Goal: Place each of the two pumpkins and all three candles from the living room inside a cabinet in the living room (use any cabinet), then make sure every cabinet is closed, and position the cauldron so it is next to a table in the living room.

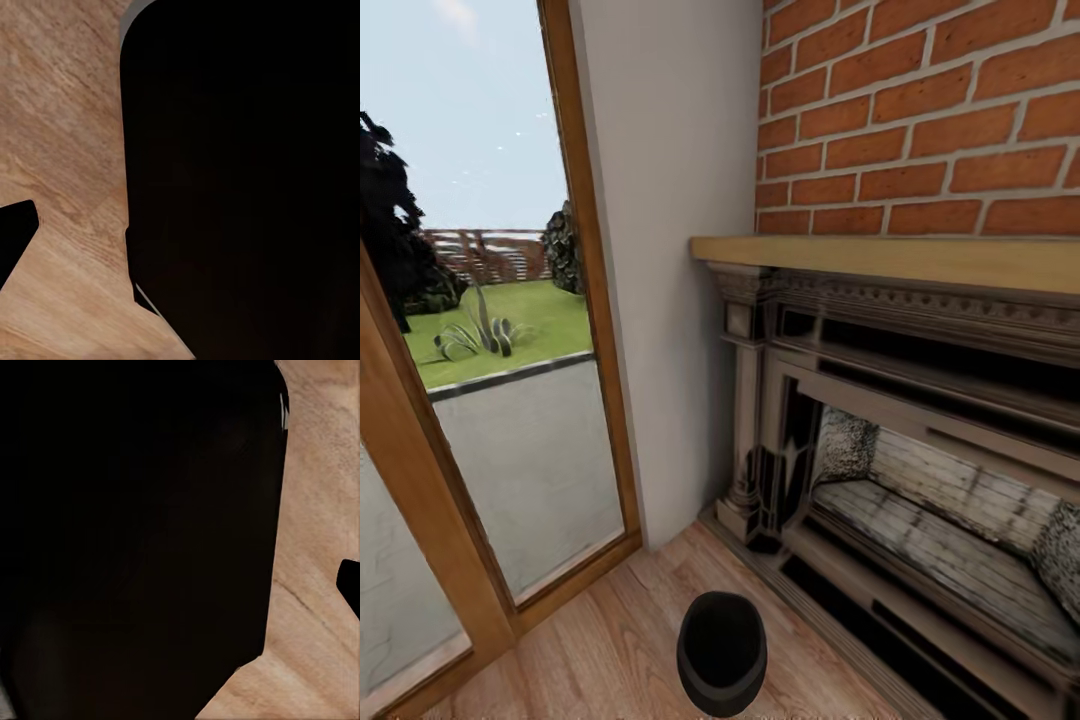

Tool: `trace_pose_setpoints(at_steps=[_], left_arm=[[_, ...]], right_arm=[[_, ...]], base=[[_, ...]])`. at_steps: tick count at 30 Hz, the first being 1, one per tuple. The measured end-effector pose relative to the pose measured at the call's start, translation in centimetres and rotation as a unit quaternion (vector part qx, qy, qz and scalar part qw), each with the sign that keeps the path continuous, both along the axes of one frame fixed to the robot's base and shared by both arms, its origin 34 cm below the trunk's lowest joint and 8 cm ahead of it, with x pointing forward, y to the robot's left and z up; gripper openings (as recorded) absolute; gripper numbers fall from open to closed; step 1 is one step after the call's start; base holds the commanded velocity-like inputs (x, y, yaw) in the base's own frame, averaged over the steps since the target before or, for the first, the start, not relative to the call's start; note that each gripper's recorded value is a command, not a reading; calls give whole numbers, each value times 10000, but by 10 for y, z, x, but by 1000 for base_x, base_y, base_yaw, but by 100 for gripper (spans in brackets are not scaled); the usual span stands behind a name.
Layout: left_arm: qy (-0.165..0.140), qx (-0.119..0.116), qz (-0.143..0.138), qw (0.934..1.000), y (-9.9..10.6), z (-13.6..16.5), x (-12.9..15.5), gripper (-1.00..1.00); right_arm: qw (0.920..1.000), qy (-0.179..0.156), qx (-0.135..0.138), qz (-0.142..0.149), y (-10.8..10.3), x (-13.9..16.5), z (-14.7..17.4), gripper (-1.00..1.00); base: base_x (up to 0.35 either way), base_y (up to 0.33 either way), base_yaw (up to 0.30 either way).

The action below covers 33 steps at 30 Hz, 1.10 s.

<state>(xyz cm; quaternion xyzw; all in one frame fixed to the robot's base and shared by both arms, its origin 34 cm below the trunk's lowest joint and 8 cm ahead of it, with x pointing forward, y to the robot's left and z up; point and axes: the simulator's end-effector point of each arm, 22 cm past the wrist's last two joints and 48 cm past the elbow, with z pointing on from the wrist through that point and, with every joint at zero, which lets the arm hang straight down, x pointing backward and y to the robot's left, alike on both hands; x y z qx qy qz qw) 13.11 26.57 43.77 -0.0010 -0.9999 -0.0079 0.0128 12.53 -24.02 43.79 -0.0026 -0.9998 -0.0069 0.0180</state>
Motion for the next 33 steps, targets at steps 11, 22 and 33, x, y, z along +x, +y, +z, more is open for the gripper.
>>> trace_pose_setpoints(at_steps=[11,22,33], left_arm=[[-81,9,-7,10000,2,0,3,100],[-200,21,-10,9998,4,0,8,100],[-1009,15,-27,9949,3,3,45,100]], right_arm=[[10000,-33,41,-10,7,3,0,100],[10000,-34,42,-13,7,3,0,100],[10000,-96,8,-18,7,8,0,100]], base=[[-40,264,0],[-2,95,0],[0,5,0]])
